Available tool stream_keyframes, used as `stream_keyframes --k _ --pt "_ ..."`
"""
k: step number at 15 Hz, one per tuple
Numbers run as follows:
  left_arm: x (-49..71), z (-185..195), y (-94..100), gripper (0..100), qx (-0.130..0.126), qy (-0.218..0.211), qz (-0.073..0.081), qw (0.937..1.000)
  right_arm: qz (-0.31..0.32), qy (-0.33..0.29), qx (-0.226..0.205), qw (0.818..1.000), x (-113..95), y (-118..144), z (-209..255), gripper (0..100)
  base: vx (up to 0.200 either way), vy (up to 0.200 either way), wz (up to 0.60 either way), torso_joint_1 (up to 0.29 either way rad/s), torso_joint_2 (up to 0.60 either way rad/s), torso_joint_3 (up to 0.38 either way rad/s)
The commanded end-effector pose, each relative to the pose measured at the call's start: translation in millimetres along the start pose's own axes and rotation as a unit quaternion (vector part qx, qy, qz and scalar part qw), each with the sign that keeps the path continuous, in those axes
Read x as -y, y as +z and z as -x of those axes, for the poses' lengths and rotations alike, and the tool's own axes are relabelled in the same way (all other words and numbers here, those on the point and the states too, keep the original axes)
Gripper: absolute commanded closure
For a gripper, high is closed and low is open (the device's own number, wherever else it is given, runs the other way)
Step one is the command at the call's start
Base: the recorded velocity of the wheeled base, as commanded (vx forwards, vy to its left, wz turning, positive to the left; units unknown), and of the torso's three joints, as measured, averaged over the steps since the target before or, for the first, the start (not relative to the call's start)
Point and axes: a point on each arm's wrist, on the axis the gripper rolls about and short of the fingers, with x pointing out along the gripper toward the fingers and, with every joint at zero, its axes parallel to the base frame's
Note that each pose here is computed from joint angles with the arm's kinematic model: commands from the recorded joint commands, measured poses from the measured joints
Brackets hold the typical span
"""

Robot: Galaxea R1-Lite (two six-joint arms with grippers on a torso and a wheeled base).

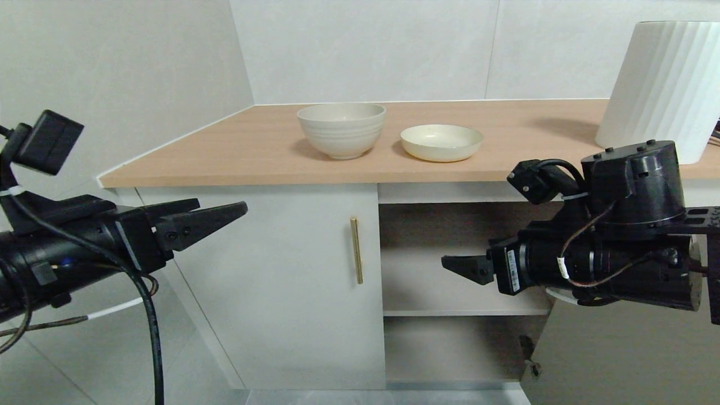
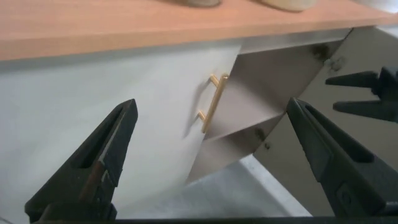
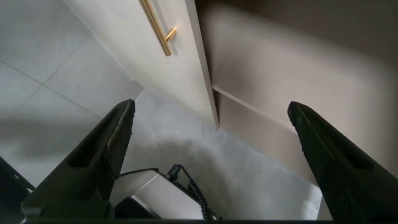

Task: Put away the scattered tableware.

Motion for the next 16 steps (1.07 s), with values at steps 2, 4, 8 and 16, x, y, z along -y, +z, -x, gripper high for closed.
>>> stream_keyframes --k 2,4,8,16 --pt "2.1 4 2.7 0 0.008 -0.002 -0.003 1.0000 0.006 0.002 0.001 1.000 0 -1 2 0 0.000 0.000 0.00 0.000 0.00 0.000" --pt "0.7 1 1.2 0 0.003 -0.001 -0.001 1.0000 0.007 0.002 0.001 1.000 0 -1 2 0 0.000 0.000 0.00 0.000 0.00 0.000" --pt "-1.7 -5 -1.5 0 -0.006 -0.002 0.002 1.0000 0.007 0.002 0.002 1.000 0 0 1 0 0.000 0.000 0.00 0.000 0.00 0.000" --pt "-8.4 -19 -7.3 0 -0.018 0.002 0.005 0.9998 0.007 0.002 0.000 1.000 0 0 -1 0 0.000 0.000 0.00 0.111 -0.35 -0.251"
